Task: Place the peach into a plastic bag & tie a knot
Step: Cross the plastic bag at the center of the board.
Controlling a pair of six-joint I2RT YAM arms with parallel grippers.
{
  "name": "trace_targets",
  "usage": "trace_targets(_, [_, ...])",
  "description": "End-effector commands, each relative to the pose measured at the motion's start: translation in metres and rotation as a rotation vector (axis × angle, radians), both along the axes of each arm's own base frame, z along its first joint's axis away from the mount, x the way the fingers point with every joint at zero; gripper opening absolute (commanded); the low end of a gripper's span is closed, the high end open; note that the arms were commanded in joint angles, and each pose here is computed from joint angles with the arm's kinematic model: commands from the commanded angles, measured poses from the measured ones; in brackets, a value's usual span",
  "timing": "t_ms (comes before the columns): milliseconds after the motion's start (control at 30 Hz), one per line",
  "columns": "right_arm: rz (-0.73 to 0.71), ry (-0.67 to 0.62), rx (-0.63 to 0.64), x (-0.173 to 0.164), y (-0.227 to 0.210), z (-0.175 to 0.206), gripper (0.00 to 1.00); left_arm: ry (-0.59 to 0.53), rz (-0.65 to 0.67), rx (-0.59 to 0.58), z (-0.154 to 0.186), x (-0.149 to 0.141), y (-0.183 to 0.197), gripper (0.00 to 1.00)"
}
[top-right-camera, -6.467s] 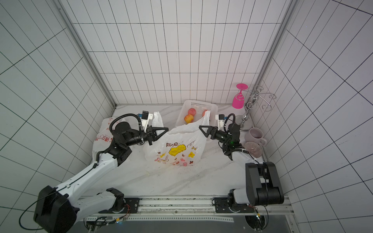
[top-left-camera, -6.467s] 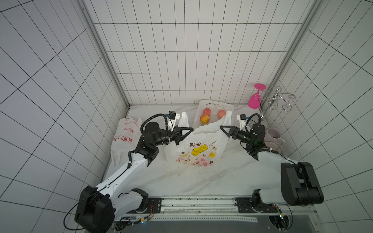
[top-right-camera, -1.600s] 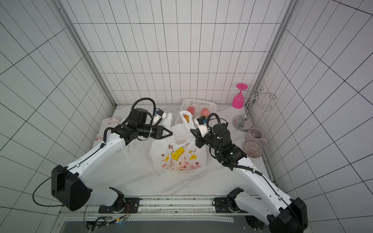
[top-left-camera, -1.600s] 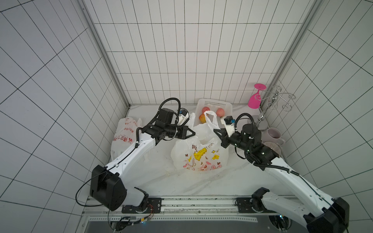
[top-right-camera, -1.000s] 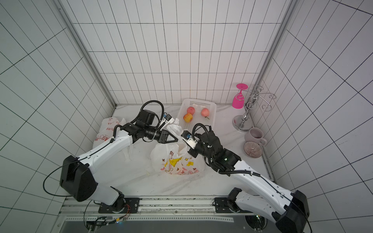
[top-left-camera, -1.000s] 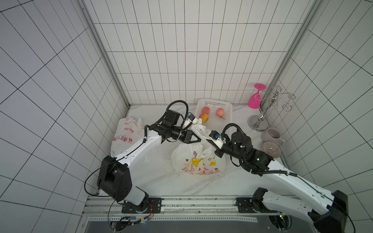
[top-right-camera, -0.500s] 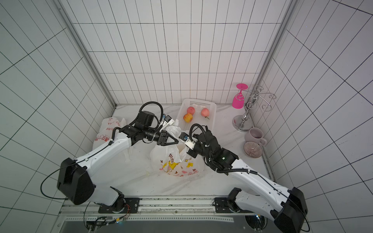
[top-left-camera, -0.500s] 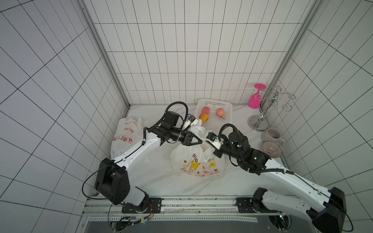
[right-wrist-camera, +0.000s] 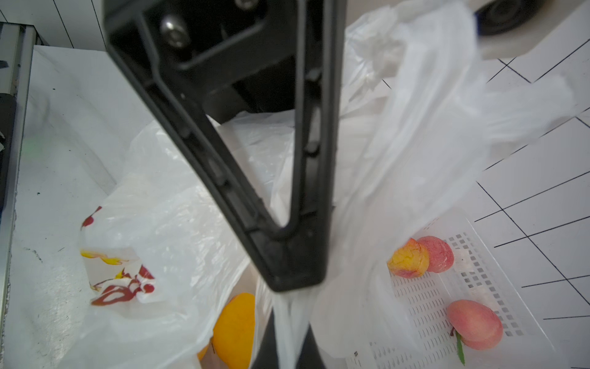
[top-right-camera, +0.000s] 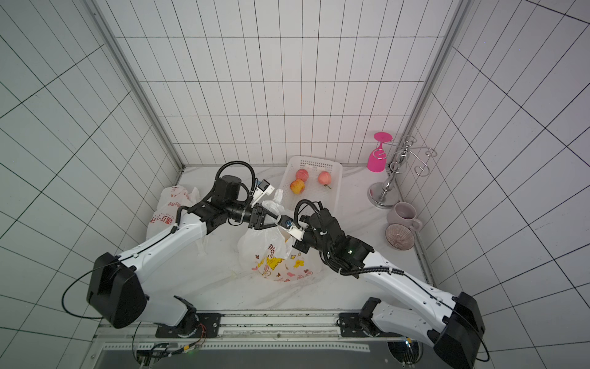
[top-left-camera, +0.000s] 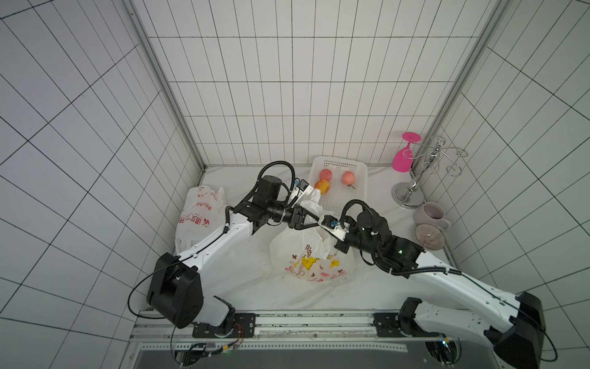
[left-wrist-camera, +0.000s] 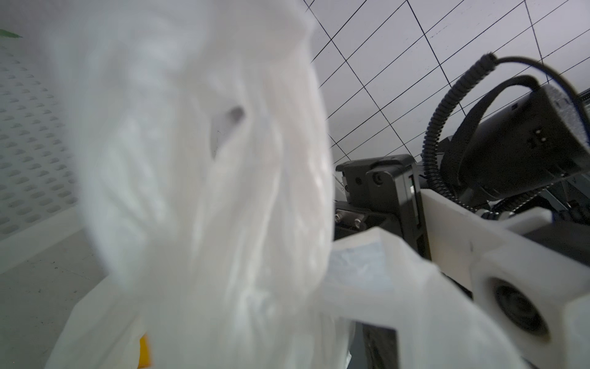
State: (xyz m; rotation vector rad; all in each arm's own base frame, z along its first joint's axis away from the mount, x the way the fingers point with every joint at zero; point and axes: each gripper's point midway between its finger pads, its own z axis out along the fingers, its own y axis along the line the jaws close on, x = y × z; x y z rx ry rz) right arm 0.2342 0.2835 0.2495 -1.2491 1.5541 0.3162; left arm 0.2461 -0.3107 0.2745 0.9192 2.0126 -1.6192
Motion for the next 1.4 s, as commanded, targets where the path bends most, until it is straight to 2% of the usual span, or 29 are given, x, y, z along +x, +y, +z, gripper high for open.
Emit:
trace_targets(0, [0.022,-0.006,-0.046,-0.004,0.001,-0.016,0.00,-0.004,-0.007,-0.014,0.000,0.002,-0.003,0.51])
trace_targets(333, [0.033,0.012,-0.044,-0.004,0.007,-0.017,0.00,-0.001,-0.024,-0.019,-0.003,0.002,-0.012,0.39])
trace_targets(433, [0.012,0.022,-0.047,-0.001,0.006,-0.020,0.00,-0.008,-0.030,-0.027,-0.003,0.001,-0.013,0.29])
trace_targets(567, [-0.003,0.052,-0.025,-0.001,0.005,-0.019,0.00,-0.045,-0.046,-0.043,0.000,-0.003,-0.012,0.10])
trace_targets(633, [-0.014,0.071,-0.007,-0.001,0.003,-0.017,0.05,-0.079,-0.054,-0.055,0.003,-0.005,-0.011,0.04])
trace_targets(667, [-0.020,0.088,0.009,-0.002,0.002,-0.016,0.11,-0.098,-0.050,-0.062,0.005,-0.005,-0.010,0.02])
trace_targets(800, [-0.017,0.208,0.104,-0.007,-0.005,-0.007,0.40,-0.125,-0.018,-0.094,0.010,0.003,-0.007,0.00])
trace_targets(967, [-0.011,0.354,0.199,-0.014,-0.018,0.007,0.54,-0.160,0.000,-0.112,0.011,0.007,-0.003,0.00])
trace_targets(1133, [-0.087,0.458,0.340,-0.008,-0.034,0.038,0.59,-0.179,0.004,-0.115,0.012,0.008,-0.003,0.00])
trace_targets(1233, [-0.242,0.553,0.429,0.012,-0.045,0.063,0.60,-0.189,0.004,-0.118,0.015,0.009,-0.003,0.00])
trace_targets(1300, [-0.360,0.651,0.438,0.025,-0.049,0.075,0.56,-0.190,0.002,-0.118,0.016,0.009,-0.003,0.00])
trace_targets(1367, [-0.418,0.737,0.427,0.031,-0.047,0.082,0.53,-0.196,0.005,-0.116,0.016,0.010,-0.003,0.00])
